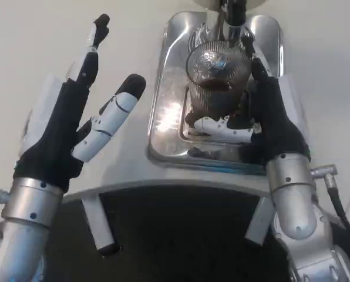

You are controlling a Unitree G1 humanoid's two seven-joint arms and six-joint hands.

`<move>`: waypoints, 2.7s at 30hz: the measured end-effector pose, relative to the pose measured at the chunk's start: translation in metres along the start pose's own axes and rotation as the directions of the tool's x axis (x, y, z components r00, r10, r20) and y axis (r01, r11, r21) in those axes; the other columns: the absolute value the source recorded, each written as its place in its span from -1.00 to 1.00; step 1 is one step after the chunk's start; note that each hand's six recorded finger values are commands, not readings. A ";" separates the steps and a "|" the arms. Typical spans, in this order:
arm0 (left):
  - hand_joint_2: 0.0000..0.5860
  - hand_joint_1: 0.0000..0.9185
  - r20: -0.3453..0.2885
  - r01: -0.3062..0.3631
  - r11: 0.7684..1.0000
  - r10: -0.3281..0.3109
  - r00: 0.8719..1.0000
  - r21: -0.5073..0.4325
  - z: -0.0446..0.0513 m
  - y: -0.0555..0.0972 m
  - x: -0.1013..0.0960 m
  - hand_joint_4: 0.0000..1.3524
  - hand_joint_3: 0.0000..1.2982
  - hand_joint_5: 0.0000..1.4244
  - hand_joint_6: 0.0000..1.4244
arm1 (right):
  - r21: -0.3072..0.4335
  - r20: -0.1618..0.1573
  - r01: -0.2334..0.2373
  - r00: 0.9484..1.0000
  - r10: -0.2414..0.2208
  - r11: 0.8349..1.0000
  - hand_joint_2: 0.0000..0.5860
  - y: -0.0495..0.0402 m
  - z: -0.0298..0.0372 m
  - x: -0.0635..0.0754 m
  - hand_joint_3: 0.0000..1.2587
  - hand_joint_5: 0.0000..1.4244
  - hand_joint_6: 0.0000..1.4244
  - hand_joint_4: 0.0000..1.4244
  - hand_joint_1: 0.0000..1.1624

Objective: Grasp the cup under the faucet to collect the drink, then remove the cup.

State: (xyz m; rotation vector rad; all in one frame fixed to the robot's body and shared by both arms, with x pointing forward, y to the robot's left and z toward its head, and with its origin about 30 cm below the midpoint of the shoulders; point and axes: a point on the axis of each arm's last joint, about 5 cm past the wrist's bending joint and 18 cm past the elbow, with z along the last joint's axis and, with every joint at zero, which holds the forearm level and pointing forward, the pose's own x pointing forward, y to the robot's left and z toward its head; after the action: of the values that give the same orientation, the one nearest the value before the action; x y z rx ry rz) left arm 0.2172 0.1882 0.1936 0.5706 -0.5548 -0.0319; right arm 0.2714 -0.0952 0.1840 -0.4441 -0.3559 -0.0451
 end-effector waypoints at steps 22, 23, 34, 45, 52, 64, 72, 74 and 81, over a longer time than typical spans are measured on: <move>-0.35 -1.00 -0.009 0.005 1.000 -0.004 1.000 0.021 -0.0042 0.006 0.004 -1.00 -1.00 -1.00 -1.00 | -0.061 0.039 0.106 0.994 -0.104 0.992 0.84 0.0132 0.0068 0.005 0.02 0.02 0.37 -0.12 1.00; -0.35 -1.00 -0.009 0.005 1.000 -0.005 1.000 0.021 -0.0042 0.006 0.004 -1.00 -1.00 -1.00 -1.00 | -0.059 0.037 0.105 0.994 -0.103 0.993 0.84 0.0136 0.0068 0.004 0.03 0.04 0.37 -0.11 1.00; -0.28 -1.00 -0.043 0.022 0.999 -0.020 0.999 0.046 -0.0084 0.006 -0.003 -1.00 -1.00 -1.00 -1.00 | -0.043 0.036 0.082 0.996 -0.080 0.996 0.79 0.0077 0.0076 -0.003 0.08 0.06 0.38 -0.05 1.00; -0.36 -1.00 -0.147 0.135 0.940 -0.092 0.985 0.312 -0.0130 0.012 -0.015 -1.00 -1.00 -1.00 -1.00 | -0.036 0.035 0.035 0.999 -0.034 0.999 0.83 -0.0049 0.0081 -0.021 0.09 0.06 0.36 -0.04 1.00; -0.45 -1.00 -0.203 0.259 0.755 -0.169 0.964 0.602 -0.0164 0.027 -0.020 -1.00 -1.00 -1.00 -1.00 | -0.026 0.046 0.006 0.999 -0.005 1.000 0.93 -0.0131 0.0106 -0.037 0.04 0.06 0.32 -0.06 1.00; -0.59 -0.78 -0.205 0.337 0.586 -0.281 0.937 0.737 -0.0199 0.035 -0.027 -1.00 -1.00 -1.00 -1.00 | -0.032 0.126 -0.090 0.988 0.093 0.995 1.00 -0.0461 0.0214 -0.056 -0.01 0.03 0.29 -0.13 1.00; -0.62 -0.79 -0.200 0.354 0.574 -0.315 0.928 0.738 -0.0175 0.036 -0.034 -1.00 -1.00 -1.00 -1.00 | -0.026 0.131 -0.118 0.984 0.120 0.993 1.00 -0.0717 0.0298 -0.075 -0.04 0.01 0.29 -0.15 1.00; -0.63 -0.82 -0.173 0.347 0.574 -0.336 0.926 0.742 -0.0104 0.035 -0.036 -1.00 -1.00 -1.00 -1.00 | -0.031 0.139 -0.133 0.981 0.136 0.991 1.00 -0.0800 0.0343 -0.082 -0.06 0.00 0.27 -0.16 1.00; -0.64 -0.85 -0.138 0.364 0.587 -0.393 0.909 0.724 0.0056 0.032 -0.045 -1.00 -1.00 -1.00 -1.00 | -0.008 0.134 -0.196 0.972 0.195 0.981 1.00 -0.0959 0.0462 -0.110 -0.09 -0.03 0.23 -0.19 1.00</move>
State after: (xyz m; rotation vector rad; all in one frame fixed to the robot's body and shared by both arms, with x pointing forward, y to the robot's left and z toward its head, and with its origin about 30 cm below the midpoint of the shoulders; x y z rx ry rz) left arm 0.1721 0.2207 0.1924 1.5030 -0.4559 -0.2366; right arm 0.1418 -0.1657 0.2244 -0.4766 -0.4432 0.1785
